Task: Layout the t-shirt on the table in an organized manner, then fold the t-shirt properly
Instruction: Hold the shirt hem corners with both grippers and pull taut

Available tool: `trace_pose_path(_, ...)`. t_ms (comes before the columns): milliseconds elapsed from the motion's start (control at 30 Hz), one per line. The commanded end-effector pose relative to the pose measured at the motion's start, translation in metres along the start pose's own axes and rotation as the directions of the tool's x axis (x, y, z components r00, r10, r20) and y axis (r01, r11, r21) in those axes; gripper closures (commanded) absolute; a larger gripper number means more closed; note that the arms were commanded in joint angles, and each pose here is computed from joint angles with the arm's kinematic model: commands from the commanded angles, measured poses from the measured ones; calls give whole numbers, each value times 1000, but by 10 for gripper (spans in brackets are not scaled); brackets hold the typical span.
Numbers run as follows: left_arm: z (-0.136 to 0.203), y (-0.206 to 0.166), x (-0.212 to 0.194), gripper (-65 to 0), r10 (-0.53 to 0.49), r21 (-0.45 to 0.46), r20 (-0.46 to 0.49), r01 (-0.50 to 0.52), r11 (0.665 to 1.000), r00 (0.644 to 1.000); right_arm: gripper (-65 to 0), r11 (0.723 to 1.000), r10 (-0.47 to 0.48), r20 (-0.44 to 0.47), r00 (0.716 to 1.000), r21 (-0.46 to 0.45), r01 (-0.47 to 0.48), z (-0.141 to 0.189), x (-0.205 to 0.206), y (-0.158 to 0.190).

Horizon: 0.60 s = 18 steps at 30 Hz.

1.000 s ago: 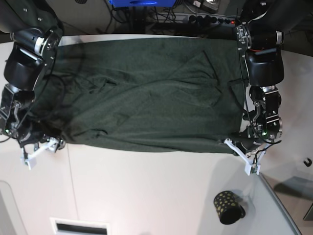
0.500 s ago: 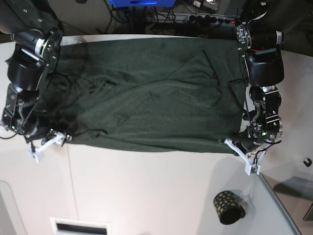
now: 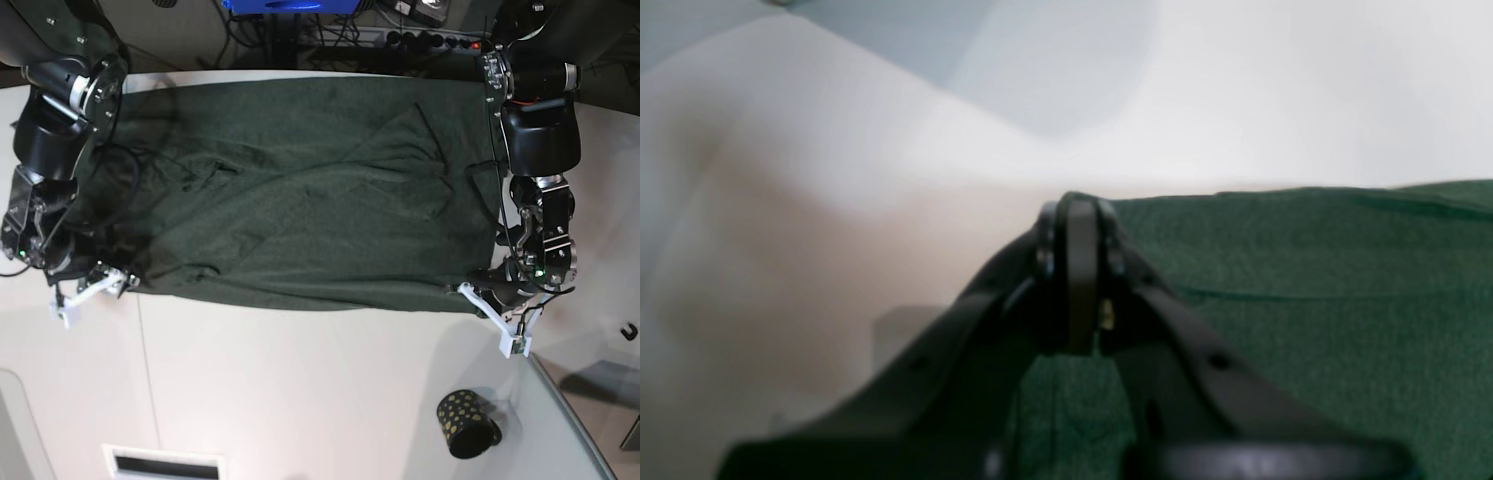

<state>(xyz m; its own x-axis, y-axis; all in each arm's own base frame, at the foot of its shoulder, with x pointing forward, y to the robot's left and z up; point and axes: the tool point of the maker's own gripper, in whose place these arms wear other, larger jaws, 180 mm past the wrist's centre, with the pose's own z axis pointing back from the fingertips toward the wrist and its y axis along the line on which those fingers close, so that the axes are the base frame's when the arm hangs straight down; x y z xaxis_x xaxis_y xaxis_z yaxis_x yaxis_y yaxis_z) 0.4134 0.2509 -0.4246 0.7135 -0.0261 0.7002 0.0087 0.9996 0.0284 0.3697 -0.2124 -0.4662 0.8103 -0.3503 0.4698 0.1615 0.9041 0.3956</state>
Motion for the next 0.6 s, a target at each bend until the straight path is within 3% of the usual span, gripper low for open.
trace_pose_path(0,3,6,24,0,-3,9,61,3,1000,998,-360,1000,8,56,998,0,-8,6,23,1)
trace_pose_path(567,3,6,25,0,-4,9,62,3,1000,998,-360,1000,-1,59,998,15,0,3,21,7)
